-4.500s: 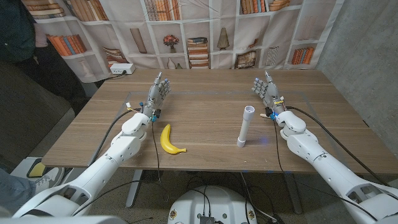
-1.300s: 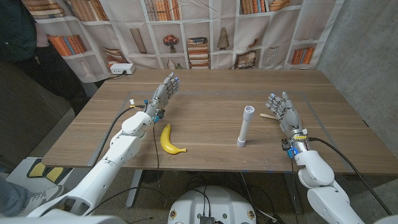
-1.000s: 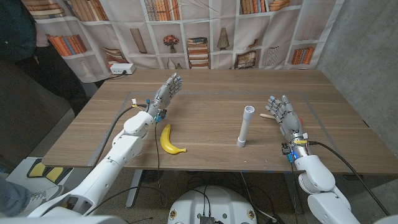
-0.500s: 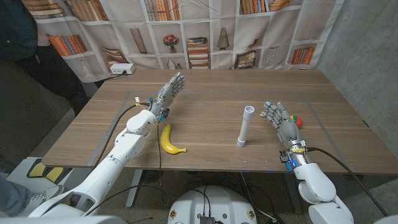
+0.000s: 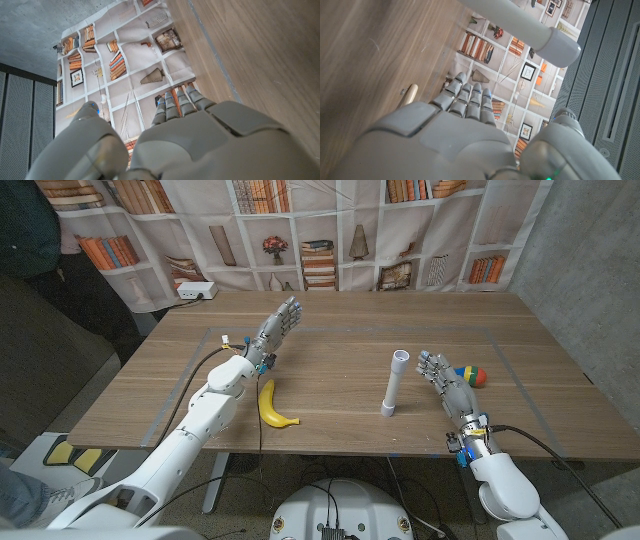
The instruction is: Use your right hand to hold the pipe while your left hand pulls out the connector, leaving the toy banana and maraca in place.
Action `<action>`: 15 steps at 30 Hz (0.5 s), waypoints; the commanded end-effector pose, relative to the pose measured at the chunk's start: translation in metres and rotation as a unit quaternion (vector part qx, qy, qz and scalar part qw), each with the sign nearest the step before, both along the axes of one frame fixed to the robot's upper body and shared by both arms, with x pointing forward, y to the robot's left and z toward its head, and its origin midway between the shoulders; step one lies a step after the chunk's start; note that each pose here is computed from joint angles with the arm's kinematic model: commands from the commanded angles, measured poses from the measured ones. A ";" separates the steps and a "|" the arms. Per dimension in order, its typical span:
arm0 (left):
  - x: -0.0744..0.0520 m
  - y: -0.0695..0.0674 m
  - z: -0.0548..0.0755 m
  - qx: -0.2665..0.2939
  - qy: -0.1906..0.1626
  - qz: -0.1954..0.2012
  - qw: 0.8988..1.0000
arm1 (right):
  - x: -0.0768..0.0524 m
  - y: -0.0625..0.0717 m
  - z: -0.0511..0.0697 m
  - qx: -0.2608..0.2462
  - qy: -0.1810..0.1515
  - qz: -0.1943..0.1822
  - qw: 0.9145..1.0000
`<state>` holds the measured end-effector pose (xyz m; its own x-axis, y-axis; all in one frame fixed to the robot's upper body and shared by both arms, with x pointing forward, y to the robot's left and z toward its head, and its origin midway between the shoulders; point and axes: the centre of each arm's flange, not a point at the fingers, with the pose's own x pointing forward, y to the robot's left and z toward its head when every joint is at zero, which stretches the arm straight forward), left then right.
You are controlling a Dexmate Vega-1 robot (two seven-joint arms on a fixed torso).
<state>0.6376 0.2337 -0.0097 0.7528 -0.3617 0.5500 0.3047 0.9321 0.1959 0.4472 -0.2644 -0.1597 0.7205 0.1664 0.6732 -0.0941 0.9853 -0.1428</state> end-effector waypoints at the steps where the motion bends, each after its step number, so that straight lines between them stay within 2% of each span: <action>1: 0.003 -0.006 0.009 0.008 -0.004 -0.007 1.000 | -0.008 0.007 -0.011 -0.007 0.002 -0.009 1.000; 6: 0.006 -0.014 0.016 0.014 -0.002 -0.009 1.000 | -0.002 0.005 -0.013 -0.005 0.006 -0.006 1.000; 12: 0.013 -0.019 0.037 0.021 -0.011 -0.002 1.000 | 0.002 -0.005 -0.011 -0.022 0.004 -0.023 1.000; 15: 0.018 -0.026 0.042 0.023 -0.013 -0.004 1.000 | 0.003 -0.008 -0.010 -0.027 0.003 -0.022 0.999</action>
